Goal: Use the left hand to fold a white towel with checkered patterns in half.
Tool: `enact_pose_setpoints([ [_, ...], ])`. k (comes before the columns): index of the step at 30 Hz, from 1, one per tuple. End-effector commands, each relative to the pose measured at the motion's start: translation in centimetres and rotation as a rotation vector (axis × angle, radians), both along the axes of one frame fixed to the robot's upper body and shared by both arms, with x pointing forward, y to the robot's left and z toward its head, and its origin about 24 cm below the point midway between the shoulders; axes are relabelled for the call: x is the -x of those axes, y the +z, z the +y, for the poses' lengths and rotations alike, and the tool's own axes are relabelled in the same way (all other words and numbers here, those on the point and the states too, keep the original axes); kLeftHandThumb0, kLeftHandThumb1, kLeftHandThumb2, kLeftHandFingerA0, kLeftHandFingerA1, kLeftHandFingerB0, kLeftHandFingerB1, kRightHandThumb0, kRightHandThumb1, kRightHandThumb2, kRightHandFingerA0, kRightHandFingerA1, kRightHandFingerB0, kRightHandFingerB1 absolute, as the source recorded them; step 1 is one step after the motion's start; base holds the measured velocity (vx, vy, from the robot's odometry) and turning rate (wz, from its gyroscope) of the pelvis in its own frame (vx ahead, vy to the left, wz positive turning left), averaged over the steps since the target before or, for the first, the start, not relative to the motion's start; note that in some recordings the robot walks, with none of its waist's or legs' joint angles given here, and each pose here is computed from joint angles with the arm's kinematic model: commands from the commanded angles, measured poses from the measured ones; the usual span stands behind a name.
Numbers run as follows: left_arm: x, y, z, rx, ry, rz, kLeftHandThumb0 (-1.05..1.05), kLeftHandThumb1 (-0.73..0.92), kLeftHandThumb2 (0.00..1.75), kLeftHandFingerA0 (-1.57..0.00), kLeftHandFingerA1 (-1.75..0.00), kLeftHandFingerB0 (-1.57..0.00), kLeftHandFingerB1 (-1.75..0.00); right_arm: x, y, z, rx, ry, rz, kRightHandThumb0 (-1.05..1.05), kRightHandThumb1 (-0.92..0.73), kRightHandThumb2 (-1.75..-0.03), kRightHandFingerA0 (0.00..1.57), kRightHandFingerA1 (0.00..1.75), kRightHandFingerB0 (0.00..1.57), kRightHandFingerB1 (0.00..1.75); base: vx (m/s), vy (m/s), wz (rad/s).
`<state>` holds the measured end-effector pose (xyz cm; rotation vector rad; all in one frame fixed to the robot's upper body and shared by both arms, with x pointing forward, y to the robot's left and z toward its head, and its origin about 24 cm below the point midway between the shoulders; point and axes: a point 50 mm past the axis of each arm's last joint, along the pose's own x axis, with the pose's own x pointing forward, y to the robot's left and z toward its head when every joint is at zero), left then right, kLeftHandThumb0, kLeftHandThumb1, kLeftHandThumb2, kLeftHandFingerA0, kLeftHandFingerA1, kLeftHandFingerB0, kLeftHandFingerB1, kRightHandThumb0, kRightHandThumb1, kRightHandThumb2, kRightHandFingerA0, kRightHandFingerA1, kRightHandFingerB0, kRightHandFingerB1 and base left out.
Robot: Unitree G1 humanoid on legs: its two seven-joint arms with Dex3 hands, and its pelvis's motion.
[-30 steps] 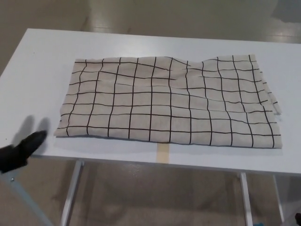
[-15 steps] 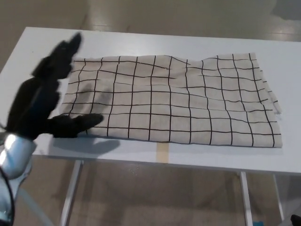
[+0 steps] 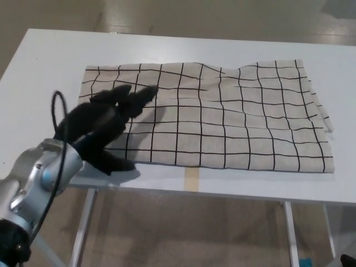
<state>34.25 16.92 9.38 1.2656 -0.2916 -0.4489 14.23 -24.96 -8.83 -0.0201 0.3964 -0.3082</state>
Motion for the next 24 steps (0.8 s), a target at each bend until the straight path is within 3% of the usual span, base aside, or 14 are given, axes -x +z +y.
enact_pose_setpoints([
  [1,-0.7,-2.7,1.1,-0.251,0.108,0.11,-0.45,0.39,0.61,0.0,0.0,0.0,0.0,0.7,0.2,0.2,0.054,0.018,-0.022,-0.51,-0.64,-0.59,0.38,0.52,0.44,0.43,0.0,0.0,0.0],
  [19,-1.6,-4.5,1.0,-0.334,0.154,0.123,-0.49,0.44,0.54,0.0,0.0,0.0,0.0,0.7,0.2,0.2,0.057,0.031,-0.037,-0.51,-0.64,-0.59,0.4,0.55,0.46,0.44,0.0,0.0,0.0],
  [20,-1.7,-4.6,0.4,-0.334,0.147,0.1,-0.57,0.36,0.69,0.0,0.0,0.0,-0.1,0.6,0.2,0.2,0.06,0.029,-0.042,-0.51,-0.64,-0.59,0.4,0.55,0.46,0.44,0.0,0.0,0.0],
  [21,-1.8,-4.7,0.1,-0.337,0.144,0.085,-0.53,0.35,0.71,0.0,-0.09,0.0,-0.17,0.6,0.3,0.2,0.062,0.029,-0.043,-0.51,-0.64,-0.59,0.4,0.55,0.46,0.44,0.0,0.0,0.0],
  [22,-1.7,-5.0,-0.1,-0.346,0.139,0.059,-0.29,0.28,0.85,0.0,-0.49,0.0,-0.47,0.6,0.2,0.2,0.062,0.024,-0.041,-0.51,-0.64,-0.59,0.4,0.55,0.46,0.44,0.0,0.0,0.0],
  [23,-1.7,-5.2,-0.3,-0.352,0.135,0.044,-0.29,0.28,0.85,0.0,-0.49,0.0,-0.47,0.7,0.1,0.2,0.061,0.02,-0.04,-0.51,-0.64,-0.59,0.4,0.55,0.46,0.44,0.0,0.0,0.0],
  [24,-1.6,-5.5,-0.5,-0.377,0.127,0.011,-0.48,0.46,0.55,-0.4,-0.34,-0.44,-0.34,0.7,0.1,0.2,0.062,0.018,-0.04,-0.51,-0.64,-0.59,0.4,0.55,0.46,0.44,0.0,0.0,0.0],
])
